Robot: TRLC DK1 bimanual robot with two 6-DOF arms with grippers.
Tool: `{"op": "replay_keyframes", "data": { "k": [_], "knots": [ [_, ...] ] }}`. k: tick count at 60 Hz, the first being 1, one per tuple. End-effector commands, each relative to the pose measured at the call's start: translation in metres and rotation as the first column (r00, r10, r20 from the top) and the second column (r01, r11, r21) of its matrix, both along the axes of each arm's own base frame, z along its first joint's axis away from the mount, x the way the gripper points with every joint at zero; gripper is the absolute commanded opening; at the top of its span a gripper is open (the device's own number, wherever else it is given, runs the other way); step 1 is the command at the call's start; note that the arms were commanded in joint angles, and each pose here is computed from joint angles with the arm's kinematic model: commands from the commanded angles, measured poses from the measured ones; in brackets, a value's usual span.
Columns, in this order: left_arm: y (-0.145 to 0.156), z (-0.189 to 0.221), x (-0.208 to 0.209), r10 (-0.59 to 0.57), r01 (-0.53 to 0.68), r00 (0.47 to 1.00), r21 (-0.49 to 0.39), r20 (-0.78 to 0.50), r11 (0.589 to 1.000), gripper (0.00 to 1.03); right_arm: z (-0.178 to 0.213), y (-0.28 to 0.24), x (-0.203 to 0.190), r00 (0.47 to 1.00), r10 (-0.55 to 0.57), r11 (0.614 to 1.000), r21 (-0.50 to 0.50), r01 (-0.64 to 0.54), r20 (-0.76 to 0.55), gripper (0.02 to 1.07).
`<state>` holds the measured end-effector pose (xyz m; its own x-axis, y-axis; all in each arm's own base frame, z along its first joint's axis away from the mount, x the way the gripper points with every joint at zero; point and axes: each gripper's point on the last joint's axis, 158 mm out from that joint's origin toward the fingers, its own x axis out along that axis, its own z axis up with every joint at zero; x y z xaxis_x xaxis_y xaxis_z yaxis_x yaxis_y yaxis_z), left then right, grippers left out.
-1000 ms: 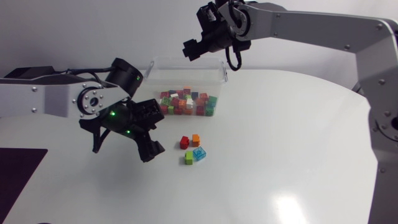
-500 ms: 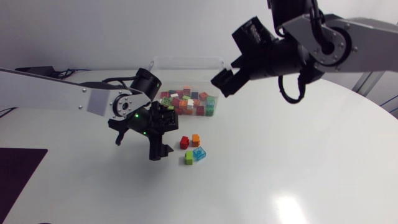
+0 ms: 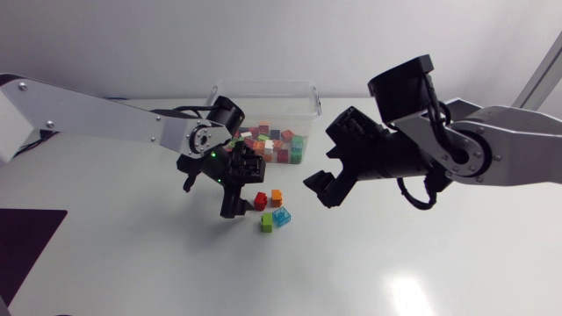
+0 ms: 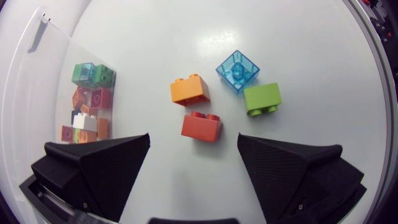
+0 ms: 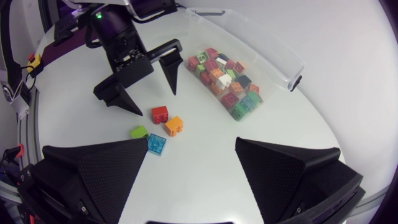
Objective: Place the duplo bricks in the container
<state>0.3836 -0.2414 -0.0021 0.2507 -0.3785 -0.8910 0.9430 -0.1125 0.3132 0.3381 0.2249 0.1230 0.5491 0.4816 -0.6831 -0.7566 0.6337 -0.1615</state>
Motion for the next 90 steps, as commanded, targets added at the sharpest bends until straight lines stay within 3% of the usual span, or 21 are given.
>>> {"op": "replay_keyframes", "data": {
  "k": [1, 10, 17, 24, 25, 27, 35, 51, 74, 88, 90],
  "knots": [
    [-0.008, -0.005, 0.004, -0.045, 0.045, 0.999, 0.003, -0.005, 0.999, 0.97, -0.013, 0.005, -0.005, 0.999, 0.04, 0.999, -0.023, -0.04, -0.014, 1.03],
    [-0.009, -0.019, 0.005, -0.069, 0.07, 0.997, 0.029, -0.042, 0.997, 0.96, -0.026, 0.007, 0.001, 0.997, 0.046, 0.998, -0.028, -0.048, -0.054, 1.03],
    [-0.011, -0.031, 0.0, -0.081, 0.084, 0.994, 0.038, -0.076, 0.996, 0.88, -0.04, 0.009, 0.006, 0.995, 0.027, 0.999, -0.033, -0.031, -0.097, 1.03],
    [-0.014, -0.037, -0.005, -0.094, 0.098, 0.991, 0.033, -0.097, 0.995, 0.71, -0.05, 0.015, 0.013, 0.991, 0.008, 0.999, -0.031, -0.012, -0.132, 1.02],
    [-0.017, -0.038, -0.006, -0.098, 0.101, 0.99, 0.021, -0.105, 0.995, 0.61, -0.052, 0.016, 0.013, 0.991, 0.006, 0.999, -0.033, -0.011, -0.136, 1.02],
    [-0.02, -0.038, -0.006, -0.102, 0.104, 0.989, 0.011, -0.109, 0.995, 0.53, -0.055, 0.019, 0.014, 0.99, 0.01, 0.999, -0.038, -0.016, -0.141, 1.02],
    [-0.025, -0.04, -0.009, -0.111, 0.111, 0.986, -0.007, -0.123, 0.994, 0.3, -0.075, 0.02, 0.022, 0.98, -0.01, 0.997, -0.074, -0.005, -0.197, 1.02],
    [-0.009, -0.004, -0.002, -0.034, 0.029, 0.992, -0.045, -0.124, 0.999, 0.29, -0.101, 0.03, 0.022, 0.933, -0.088, 0.992, -0.12, 0.049, -0.348, 1.02],
    [0.025, 0.072, -0.001, 0.148, -0.156, 0.986, -0.125, -0.074, 0.98, 0.29, -0.146, 0.045, -0.005, 0.86, -0.169, 0.958, -0.286, 0.028, -0.481, 0.99],
    [0.043, 0.142, 0.021, 0.328, -0.319, 0.944, -0.278, -0.014, 0.906, 0.29, -0.152, 0.045, -0.002, 0.842, -0.205, 0.945, -0.324, 0.038, -0.499, 0.97],
    [0.046, 0.157, 0.029, 0.375, -0.356, 0.927, -0.324, -0.003, 0.877, 0.29, -0.154, 0.045, -0.001, 0.839, -0.208, 0.943, -0.33, 0.036, -0.503, 0.97]
  ]
}}
